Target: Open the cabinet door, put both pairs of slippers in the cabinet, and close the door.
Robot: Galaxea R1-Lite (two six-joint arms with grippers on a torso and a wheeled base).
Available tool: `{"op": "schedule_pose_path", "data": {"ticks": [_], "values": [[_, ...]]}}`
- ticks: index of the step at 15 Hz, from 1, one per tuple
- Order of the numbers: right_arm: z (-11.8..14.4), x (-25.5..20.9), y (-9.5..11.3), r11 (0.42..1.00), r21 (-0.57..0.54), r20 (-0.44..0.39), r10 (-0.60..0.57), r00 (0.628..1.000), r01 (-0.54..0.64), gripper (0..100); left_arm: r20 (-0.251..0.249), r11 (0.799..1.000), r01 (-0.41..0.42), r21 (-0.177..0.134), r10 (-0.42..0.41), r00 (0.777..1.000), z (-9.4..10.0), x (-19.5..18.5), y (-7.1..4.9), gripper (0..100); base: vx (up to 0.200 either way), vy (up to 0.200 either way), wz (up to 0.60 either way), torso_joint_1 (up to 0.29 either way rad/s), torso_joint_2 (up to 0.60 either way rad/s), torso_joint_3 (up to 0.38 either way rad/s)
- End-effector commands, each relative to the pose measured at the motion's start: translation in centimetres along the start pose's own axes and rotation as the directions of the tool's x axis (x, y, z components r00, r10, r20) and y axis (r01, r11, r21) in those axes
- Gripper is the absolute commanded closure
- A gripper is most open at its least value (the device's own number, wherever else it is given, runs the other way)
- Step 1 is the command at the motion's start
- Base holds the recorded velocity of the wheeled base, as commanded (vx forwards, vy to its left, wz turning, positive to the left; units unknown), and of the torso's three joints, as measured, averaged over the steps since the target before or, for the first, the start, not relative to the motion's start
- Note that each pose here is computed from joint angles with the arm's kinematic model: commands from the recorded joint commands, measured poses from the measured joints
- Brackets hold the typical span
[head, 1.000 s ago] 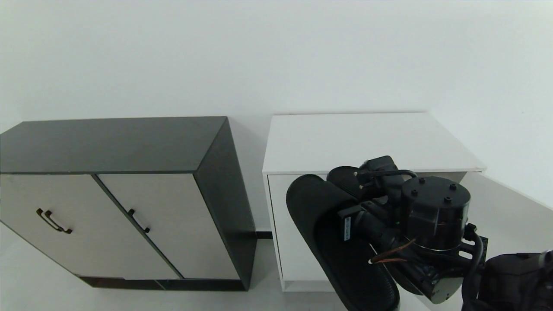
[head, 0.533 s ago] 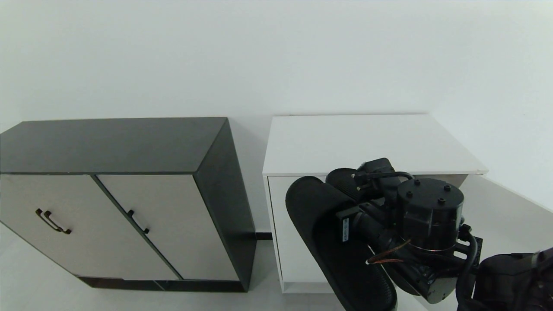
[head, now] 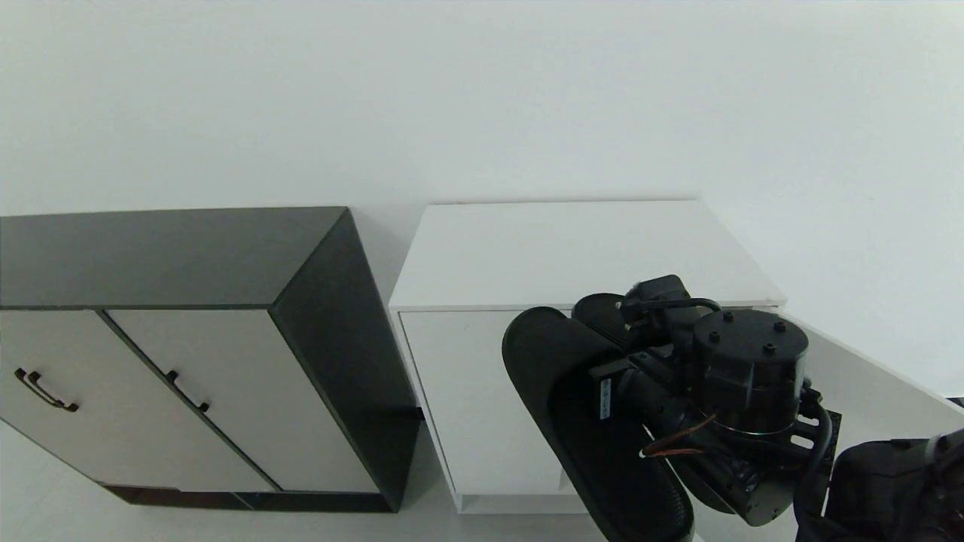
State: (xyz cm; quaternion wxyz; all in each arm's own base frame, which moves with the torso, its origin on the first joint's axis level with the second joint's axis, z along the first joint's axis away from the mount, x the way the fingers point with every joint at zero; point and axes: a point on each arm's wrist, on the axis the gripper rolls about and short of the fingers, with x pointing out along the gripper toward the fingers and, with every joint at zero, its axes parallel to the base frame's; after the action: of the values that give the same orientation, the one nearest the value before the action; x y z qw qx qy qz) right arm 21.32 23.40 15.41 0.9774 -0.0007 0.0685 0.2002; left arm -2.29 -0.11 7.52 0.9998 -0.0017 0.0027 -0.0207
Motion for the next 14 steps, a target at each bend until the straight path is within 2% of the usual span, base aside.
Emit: {"op": "schedule_pose_path", "data": {"ticks": [1, 8, 14], "values": [[0.0, 0.0, 0.0, 1.0, 0.0, 0.0, -0.001, 1.0, 0.001, 100, -0.001, 1.0, 0.0, 0.0, 0.0, 1.0, 0.0, 0.0, 0.0, 100, 0.0, -0.2, 0.0, 0.002, 0.0, 0.007], [-0.2, 0.1, -0.4, 1.0, -0.004, -0.007, -0.012, 1.0, 0.012, 100, -0.001, 1.0, 0.0, -0.001, 0.0, 1.0, 0.0, 0.0, 0.0, 100, 0.0, -0.2, 0.0, 0.001, 0.0, 0.001], [-1.0, -0.3, -0.7, 0.999, -0.021, -0.032, 0.029, 0.999, -0.029, 100, -0.001, 1.0, 0.0, -0.005, 0.0, 1.0, 0.0, 0.0, 0.0, 100, 0.0, 0.0, 0.0, 0.0, 0.0, 0.0]]}}
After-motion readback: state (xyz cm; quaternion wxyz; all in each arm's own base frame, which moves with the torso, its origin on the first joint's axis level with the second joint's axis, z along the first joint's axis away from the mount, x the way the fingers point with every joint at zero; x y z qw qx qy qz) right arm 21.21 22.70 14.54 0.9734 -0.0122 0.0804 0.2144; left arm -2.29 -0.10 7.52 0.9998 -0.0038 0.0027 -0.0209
